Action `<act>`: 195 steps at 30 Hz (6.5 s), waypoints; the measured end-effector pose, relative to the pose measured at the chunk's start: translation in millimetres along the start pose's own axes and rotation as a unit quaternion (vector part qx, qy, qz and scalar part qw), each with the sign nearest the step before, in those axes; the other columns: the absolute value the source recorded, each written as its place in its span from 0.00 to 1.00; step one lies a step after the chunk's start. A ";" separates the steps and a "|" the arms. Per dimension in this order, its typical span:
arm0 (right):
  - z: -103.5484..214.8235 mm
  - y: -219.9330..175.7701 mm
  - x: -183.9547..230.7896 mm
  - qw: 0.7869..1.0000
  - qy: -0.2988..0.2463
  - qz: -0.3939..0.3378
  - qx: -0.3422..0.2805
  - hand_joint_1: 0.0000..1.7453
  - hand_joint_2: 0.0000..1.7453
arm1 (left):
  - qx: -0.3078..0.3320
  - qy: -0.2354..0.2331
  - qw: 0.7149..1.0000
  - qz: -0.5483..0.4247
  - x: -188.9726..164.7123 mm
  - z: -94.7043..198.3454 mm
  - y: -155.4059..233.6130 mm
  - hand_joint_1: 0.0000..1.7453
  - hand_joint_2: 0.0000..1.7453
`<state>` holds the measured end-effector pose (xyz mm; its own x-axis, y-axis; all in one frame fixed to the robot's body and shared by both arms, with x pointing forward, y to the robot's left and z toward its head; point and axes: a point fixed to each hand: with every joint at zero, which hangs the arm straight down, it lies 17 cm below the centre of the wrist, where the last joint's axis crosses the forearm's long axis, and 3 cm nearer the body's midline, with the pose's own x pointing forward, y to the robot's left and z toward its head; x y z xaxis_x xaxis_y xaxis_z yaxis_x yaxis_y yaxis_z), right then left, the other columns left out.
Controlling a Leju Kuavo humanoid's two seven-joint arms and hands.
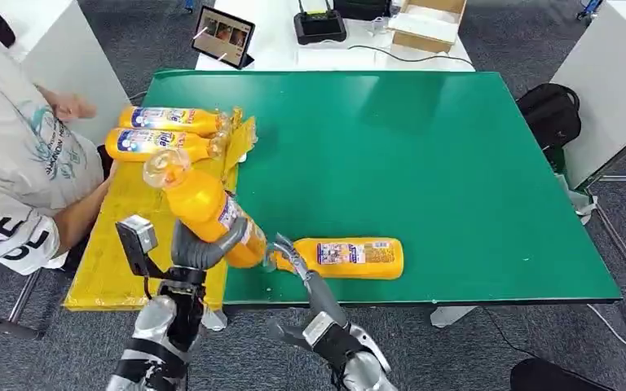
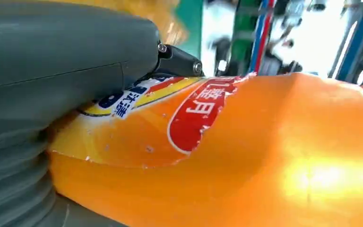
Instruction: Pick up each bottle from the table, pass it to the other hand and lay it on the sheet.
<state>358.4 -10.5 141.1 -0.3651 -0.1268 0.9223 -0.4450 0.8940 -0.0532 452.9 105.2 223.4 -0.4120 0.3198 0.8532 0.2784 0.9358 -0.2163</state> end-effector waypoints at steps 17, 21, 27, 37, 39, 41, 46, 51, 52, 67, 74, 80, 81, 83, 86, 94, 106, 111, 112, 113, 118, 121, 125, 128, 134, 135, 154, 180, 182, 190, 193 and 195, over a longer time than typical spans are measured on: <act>-19.7 -65.9 66.0 0.983 -0.097 0.051 -0.149 0.00 0.00 | -0.003 -0.047 0.735 -0.677 -21.0 -52.8 115.2 1.00 1.00; -21.1 -63.2 69.4 0.983 -0.102 0.050 -0.146 0.00 0.00 | -0.094 0.016 0.661 -0.745 -69.8 -43.3 138.0 1.00 1.00; -22.8 -61.1 71.8 0.983 -0.105 0.044 -0.144 0.00 0.00 | -0.188 0.109 0.612 -0.760 -120.8 -13.1 172.6 1.00 1.00; -23.8 -58.3 72.3 0.984 -0.105 0.040 -0.140 0.00 0.00 | -0.228 0.200 0.595 -0.744 -147.1 12.1 207.1 1.00 1.00; -23.9 -57.3 72.1 0.984 -0.105 0.039 -0.139 0.00 0.00 | -0.224 0.218 0.604 -0.733 -148.1 12.2 211.9 1.00 1.00; -24.1 -56.6 72.0 0.984 -0.104 0.038 -0.138 0.00 0.00 | -0.219 0.227 0.609 -0.728 -147.9 12.1 215.5 0.02 1.00; -24.5 -53.6 70.9 0.985 -0.101 0.036 -0.134 0.00 0.00 | -0.214 0.257 0.621 -0.709 -151.2 15.3 222.1 0.00 1.00; -24.4 -51.6 64.8 0.987 -0.088 0.032 -0.130 0.00 0.00 | -0.203 0.278 0.648 -0.680 -152.0 17.3 225.9 0.00 1.00; -24.3 -51.3 63.7 0.987 -0.087 0.032 -0.130 0.00 0.00 | -0.202 0.280 0.651 -0.676 -152.3 17.9 226.1 0.00 1.00; -21.7 -51.4 48.7 0.989 -0.062 0.011 -0.130 0.00 0.00 | -0.254 0.319 0.786 -0.464 -158.0 34.7 189.9 0.00 1.00; -19.8 -52.2 38.4 0.990 -0.050 0.005 -0.130 0.00 0.00 | -0.271 0.298 0.832 -0.382 -145.6 35.3 174.7 0.00 1.00; -17.6 -50.9 30.4 0.991 -0.040 0.000 -0.128 0.00 0.00 | -0.193 0.210 0.926 -0.246 -110.5 16.7 155.6 0.00 1.00; -17.4 -50.9 29.6 0.991 -0.038 0.000 -0.128 0.00 0.00 | -0.188 0.202 0.931 -0.238 -108.3 15.5 152.8 0.00 1.00; -17.4 -49.9 28.2 0.991 -0.037 -0.001 -0.128 0.00 0.00 | -0.183 0.193 0.937 -0.226 -105.6 15.7 147.7 0.00 1.00; -16.8 -48.6 24.9 0.992 -0.031 0.014 -0.125 0.00 1.00 | -0.119 0.133 0.973 -0.143 -77.7 -3.3 140.6 0.00 1.00; -11.1 -63.0 -6.1 0.985 0.039 0.132 -0.105 0.00 1.00 | 0.076 -0.009 0.995 -0.070 -7.7 -21.7 164.8 0.00 1.00; 9.6 -122.7 -62.8 0.938 0.177 0.292 -0.052 0.00 1.00 | 0.155 -0.034 0.981 -0.113 4.9 17.6 183.1 0.00 1.00; 21.4 -183.8 -81.4 0.908 0.237 0.346 -0.015 0.00 1.00 | 0.164 0.005 0.975 -0.149 -18.5 57.3 177.2 0.00 1.00; 21.4 -189.9 -82.2 0.905 0.242 0.350 -0.009 0.00 1.00 | 0.161 0.011 0.975 -0.152 -22.8 61.6 172.9 0.00 1.00; 21.8 -195.6 -84.1 0.902 0.248 0.353 -0.003 0.00 1.00 | 0.158 0.016 0.975 -0.157 -26.5 64.9 169.5 0.00 1.00; 20.0 -218.0 -99.1 0.888 0.279 0.365 0.024 0.00 1.00 | 0.143 0.027 0.974 -0.172 -35.6 68.2 153.2 0.00 1.00; 16.1 -222.9 -110.0 0.881 0.299 0.362 0.048 0.00 1.00 | 0.134 0.030 0.975 -0.173 -38.9 66.6 147.5 0.00 1.00; 14.9 -224.7 -124.4 0.878 0.323 0.344 0.077 0.00 1.00 | 0.126 0.036 0.976 -0.172 -44.4 65.2 142.9 0.00 1.00; 14.6 -226.7 -128.6 0.877 0.328 0.340 0.086 0.00 1.00 | 0.119 0.038 0.977 -0.172 -47.4 63.1 138.7 0.00 1.00; 9.4 -222.1 -137.5 0.876 0.343 0.317 0.124 0.00 1.00 | 0.108 0.047 0.979 -0.166 -55.8 58.2 131.3 0.00 1.00; 9.7 -220.2 -139.5 0.875 0.345 0.313 0.131 0.00 1.00 | 0.106 0.048 0.979 -0.164 -57.3 57.2 130.0 0.00 1.00; 13.8 -210.3 -156.7 0.850 0.361 0.331 0.195 0.91 1.00 | 0.095 0.081 0.984 -0.125 -81.5 53.4 119.6 0.00 1.00; -4.2 -177.2 -123.5 0.917 0.227 0.322 0.060 1.00 1.00 | 0.098 0.115 0.983 -0.101 -97.0 65.8 114.6 0.00 1.00; -17.9 -168.5 -84.0 0.941 0.156 0.300 -0.013 1.00 1.00 | 0.100 0.122 0.984 -0.087 -99.6 71.0 111.0 0.00 1.00; -8.4 -202.0 56.7 0.936 -0.052 0.253 -0.239 1.00 1.00 | 0.100 0.134 0.986 -0.017 -98.6 78.6 88.0 0.00 1.00; 1.5 -210.8 75.7 0.927 -0.072 0.248 -0.273 1.00 1.00 | 0.092 0.129 0.987 -0.009 -93.9 76.8 77.3 0.00 1.00; 5.9 -214.3 82.9 0.923 -0.079 0.247 -0.284 1.00 1.00 | 0.088 0.125 0.988 -0.007 -91.0 75.5 72.9 0.00 1.00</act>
<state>418.6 -215.1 226.7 -0.5437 0.3347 0.7697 0.2910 0.9353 -0.2011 445.2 155.5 94.2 -0.1823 0.2798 0.9426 0.1100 0.9584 -0.2632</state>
